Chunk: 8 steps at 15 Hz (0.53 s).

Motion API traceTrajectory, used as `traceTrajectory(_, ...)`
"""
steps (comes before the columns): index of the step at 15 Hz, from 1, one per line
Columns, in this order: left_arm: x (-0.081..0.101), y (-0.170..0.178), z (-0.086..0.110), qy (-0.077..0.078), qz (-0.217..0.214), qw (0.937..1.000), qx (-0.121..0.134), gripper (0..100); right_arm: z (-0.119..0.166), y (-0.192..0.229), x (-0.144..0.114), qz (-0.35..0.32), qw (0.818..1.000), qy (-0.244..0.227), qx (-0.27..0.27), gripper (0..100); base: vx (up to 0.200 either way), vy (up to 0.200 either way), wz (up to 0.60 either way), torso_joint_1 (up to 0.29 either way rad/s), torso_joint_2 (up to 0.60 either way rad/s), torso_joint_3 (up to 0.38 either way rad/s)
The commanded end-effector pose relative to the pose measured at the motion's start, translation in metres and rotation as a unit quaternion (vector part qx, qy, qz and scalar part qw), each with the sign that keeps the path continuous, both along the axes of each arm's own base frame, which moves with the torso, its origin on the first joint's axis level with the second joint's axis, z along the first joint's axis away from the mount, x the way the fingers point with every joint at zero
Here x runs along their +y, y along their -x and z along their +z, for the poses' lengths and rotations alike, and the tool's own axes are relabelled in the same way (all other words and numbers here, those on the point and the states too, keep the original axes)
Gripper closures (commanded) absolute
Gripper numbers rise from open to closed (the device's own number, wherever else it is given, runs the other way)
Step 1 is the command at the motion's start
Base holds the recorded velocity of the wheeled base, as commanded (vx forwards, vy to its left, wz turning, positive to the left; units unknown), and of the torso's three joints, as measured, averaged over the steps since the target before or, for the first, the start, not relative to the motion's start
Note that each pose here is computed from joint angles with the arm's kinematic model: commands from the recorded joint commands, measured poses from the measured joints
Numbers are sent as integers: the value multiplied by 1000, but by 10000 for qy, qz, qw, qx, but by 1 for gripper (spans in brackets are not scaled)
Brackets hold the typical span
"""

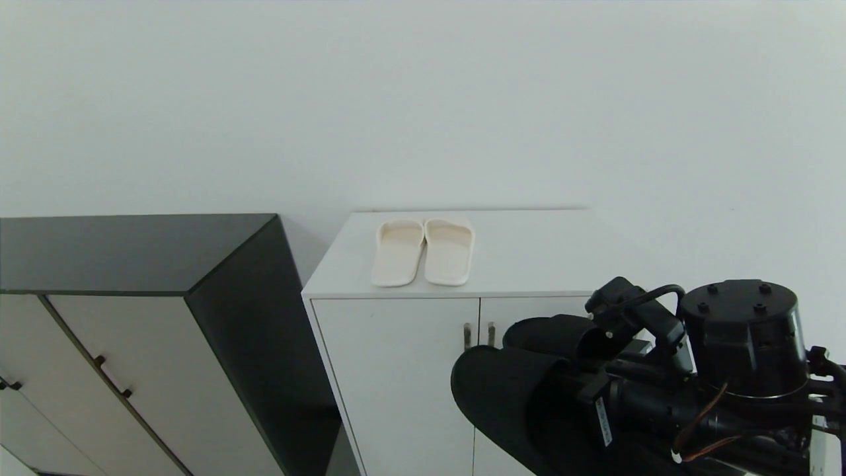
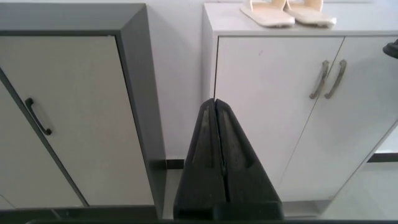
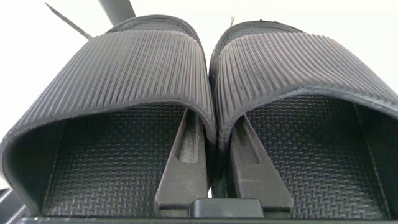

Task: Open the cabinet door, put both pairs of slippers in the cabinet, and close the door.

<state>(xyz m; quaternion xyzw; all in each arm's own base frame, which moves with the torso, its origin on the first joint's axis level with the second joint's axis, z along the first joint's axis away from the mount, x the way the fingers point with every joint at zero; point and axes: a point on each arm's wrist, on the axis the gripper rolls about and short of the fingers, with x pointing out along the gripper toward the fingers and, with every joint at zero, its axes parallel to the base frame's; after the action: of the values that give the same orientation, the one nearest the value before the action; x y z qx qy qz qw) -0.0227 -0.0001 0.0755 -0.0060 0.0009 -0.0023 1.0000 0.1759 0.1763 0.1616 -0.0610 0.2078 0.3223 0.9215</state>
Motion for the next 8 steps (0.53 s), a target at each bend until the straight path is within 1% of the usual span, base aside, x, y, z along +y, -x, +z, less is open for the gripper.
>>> traceTrajectory(1,0,0,0,-6,0,10000,7,100,-4,0,0,5,10000,51,47,100,0,0,0,-227,554,320)
traceTrajectory(8,0,0,0,-21,16,10000,7,100,-5,2,-2,16,9999,63,77,100,0,0,0,-216,533,318)
